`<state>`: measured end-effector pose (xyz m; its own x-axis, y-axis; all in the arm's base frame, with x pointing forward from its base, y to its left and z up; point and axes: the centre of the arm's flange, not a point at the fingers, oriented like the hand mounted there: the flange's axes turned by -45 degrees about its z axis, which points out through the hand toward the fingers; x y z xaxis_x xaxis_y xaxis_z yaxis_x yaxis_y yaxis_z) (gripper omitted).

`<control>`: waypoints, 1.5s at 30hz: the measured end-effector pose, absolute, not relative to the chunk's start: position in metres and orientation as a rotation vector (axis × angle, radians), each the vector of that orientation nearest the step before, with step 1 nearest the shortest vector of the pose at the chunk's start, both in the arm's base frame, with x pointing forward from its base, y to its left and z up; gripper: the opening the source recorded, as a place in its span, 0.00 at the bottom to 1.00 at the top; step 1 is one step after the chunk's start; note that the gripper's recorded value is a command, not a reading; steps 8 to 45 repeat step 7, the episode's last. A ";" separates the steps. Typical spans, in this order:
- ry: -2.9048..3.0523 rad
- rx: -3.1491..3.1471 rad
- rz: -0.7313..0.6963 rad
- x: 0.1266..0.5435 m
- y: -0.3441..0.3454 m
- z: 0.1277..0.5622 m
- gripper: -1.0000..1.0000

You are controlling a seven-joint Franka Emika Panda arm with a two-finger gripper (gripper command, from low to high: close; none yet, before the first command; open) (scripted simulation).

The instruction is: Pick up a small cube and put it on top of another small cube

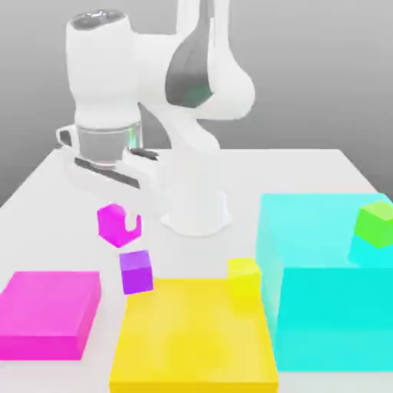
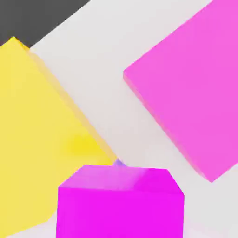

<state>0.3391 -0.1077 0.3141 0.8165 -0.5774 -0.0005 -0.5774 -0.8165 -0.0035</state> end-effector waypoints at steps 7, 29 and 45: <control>0.938 -2.997 -0.001 0.336 -0.106 0.263 1.00; 0.938 -2.997 -0.001 0.336 -0.106 0.263 1.00; 0.938 -2.997 -0.001 0.336 -0.106 0.263 1.00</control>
